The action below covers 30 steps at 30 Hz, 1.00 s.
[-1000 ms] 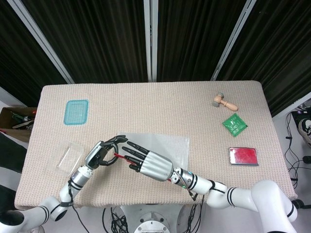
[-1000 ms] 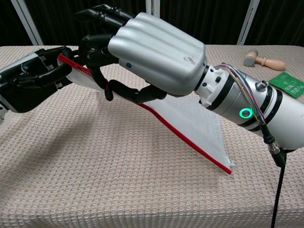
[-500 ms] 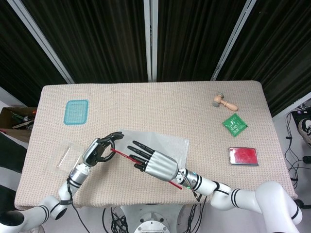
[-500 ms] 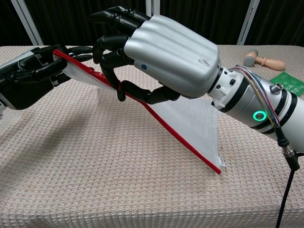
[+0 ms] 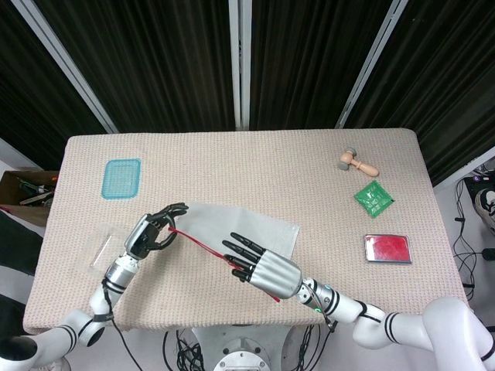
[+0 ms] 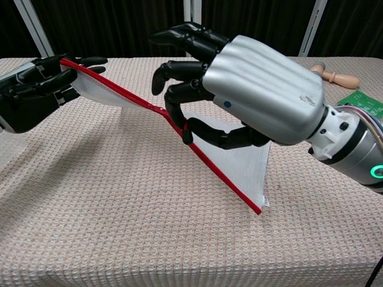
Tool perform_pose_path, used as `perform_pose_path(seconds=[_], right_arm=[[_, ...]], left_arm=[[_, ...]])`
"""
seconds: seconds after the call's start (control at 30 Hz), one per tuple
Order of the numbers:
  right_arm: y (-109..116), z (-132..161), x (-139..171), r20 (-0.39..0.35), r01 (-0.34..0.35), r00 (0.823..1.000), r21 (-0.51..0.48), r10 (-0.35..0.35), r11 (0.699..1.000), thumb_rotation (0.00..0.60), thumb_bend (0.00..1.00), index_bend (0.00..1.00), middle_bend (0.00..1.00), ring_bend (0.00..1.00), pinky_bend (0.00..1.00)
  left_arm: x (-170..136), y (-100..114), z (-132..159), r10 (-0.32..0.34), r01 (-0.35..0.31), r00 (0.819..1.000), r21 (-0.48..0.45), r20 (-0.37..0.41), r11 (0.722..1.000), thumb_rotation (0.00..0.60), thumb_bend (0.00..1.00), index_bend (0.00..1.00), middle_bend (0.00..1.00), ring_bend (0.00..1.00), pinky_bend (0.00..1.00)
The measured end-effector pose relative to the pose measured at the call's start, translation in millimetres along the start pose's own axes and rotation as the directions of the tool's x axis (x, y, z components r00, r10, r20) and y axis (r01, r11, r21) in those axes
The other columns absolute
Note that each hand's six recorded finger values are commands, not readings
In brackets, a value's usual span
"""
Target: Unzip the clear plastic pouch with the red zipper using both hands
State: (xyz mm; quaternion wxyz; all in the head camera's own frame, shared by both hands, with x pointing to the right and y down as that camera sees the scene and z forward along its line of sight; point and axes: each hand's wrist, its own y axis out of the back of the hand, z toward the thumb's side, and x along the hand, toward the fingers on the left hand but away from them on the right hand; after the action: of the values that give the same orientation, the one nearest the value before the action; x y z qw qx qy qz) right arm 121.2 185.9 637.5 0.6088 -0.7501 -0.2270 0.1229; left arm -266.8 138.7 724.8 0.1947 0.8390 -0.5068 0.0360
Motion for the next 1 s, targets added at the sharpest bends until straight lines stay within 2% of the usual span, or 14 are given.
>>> perform_pose_path(seconds=[0.53,1.0], right_arm=[[-0.4,5.1,64.2,0.074,-0.074,0.994,-0.062,0.078,0.995,0.600,0.50,0.92,0.28,0.00,0.00],[5.8,9.6,103.7,0.120,-0.099,0.987,-0.074,0.108,0.992,0.600,0.50,0.92,0.29,0.00,0.00]], left_arm=[[3.9,32.5,-11.1,0.133,-0.134,0.989,-0.015,-0.056,0.991,0.600,0.48,0.71,0.24,0.11,0.16],[1.9,38.8,-18.3,0.161,-0.162,0.983,-0.011,-0.084,0.987,0.600,0.48,0.71,0.24,0.11,0.16]])
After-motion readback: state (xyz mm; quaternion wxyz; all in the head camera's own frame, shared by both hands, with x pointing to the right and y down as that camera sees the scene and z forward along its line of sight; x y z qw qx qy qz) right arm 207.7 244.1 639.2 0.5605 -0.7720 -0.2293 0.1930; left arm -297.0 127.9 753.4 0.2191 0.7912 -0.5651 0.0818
